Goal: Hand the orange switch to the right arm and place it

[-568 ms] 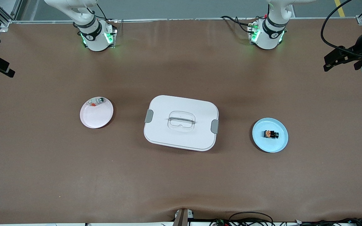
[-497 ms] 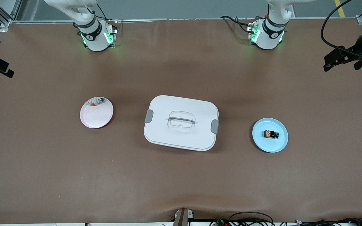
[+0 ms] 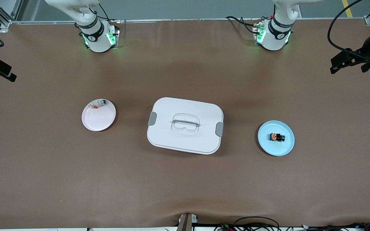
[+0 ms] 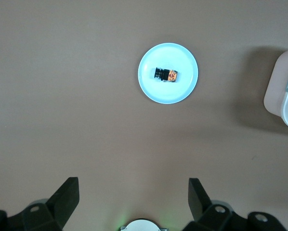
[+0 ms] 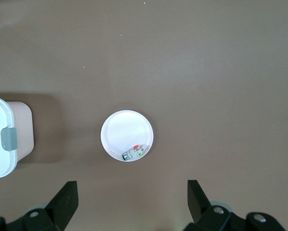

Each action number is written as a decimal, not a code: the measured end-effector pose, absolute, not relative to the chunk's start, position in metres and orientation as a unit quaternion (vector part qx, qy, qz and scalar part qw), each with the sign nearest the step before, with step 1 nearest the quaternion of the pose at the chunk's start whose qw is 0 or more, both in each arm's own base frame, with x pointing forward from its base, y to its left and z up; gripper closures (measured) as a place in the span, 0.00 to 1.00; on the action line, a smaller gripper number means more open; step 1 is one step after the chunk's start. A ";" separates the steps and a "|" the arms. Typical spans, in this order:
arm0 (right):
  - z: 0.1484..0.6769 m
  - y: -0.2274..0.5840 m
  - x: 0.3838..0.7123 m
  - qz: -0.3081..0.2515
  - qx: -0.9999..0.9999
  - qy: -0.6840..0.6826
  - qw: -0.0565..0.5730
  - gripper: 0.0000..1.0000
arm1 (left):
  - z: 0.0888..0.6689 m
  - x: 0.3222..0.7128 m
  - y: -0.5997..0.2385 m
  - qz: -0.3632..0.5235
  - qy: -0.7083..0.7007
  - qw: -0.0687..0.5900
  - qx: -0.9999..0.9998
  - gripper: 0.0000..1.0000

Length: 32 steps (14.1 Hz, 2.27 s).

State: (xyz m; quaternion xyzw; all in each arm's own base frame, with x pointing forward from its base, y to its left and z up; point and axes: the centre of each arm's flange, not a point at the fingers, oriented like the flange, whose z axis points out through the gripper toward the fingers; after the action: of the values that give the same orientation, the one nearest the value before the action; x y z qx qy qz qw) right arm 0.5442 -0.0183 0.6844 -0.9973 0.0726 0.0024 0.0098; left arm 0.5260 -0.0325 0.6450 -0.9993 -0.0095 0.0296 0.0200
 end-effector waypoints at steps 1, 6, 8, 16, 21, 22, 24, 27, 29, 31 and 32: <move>0.684 -0.018 0.544 0.002 -0.997 0.071 0.010 0.00 | 0.638 0.531 -0.032 0.032 -0.010 0.020 -0.999 0.00; 0.683 -0.020 0.544 0.007 -0.998 0.053 0.013 0.00 | 0.592 0.570 -0.032 0.030 -0.007 0.016 -0.999 0.00; 0.680 -0.022 0.543 0.014 -0.998 0.054 0.025 0.00 | 0.567 0.583 -0.033 0.031 -0.005 0.014 -0.999 0.00; 0.677 -0.028 0.543 0.016 -0.999 0.032 0.029 0.00 | 0.424 0.590 -0.039 0.002 0.013 0.009 -1.000 0.00; 0.678 -0.032 0.544 0.011 -0.999 0.033 0.016 0.00 | 0.349 0.584 -0.062 -0.020 0.034 0.000 -0.999 0.00; 0.678 -0.032 0.544 0.011 -0.999 0.033 0.016 0.00 | 0.337 0.584 -0.066 -0.022 0.040 -0.002 -0.999 0.00; 0.678 -0.032 0.544 0.010 -0.999 0.033 0.015 0.00 | 0.317 0.586 -0.068 -0.029 0.052 -0.005 -0.998 0.00; 0.679 -0.035 0.545 0.007 -0.999 0.035 0.005 0.00 | 0.292 0.590 -0.070 -0.034 0.059 -0.008 -0.998 0.00; 0.679 -0.036 0.545 0.007 -0.999 0.036 0.002 0.00 | 0.276 0.592 -0.071 -0.036 0.061 -0.010 -0.997 0.00; 0.679 -0.036 0.545 0.007 -0.999 0.036 0.001 0.00 | 0.261 0.593 -0.071 -0.036 0.072 -0.003 -0.997 0.00; 0.679 -0.036 0.545 0.007 -0.999 0.036 0.001 0.00 | 0.255 0.593 -0.071 -0.034 0.079 0.002 -0.996 0.00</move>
State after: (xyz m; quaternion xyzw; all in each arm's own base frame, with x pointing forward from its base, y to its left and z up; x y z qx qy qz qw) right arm 0.5448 -0.0361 0.6791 -0.9993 0.0360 0.0065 0.0009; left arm 0.5926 -0.0713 0.2546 -0.9962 0.0793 -0.0344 0.0021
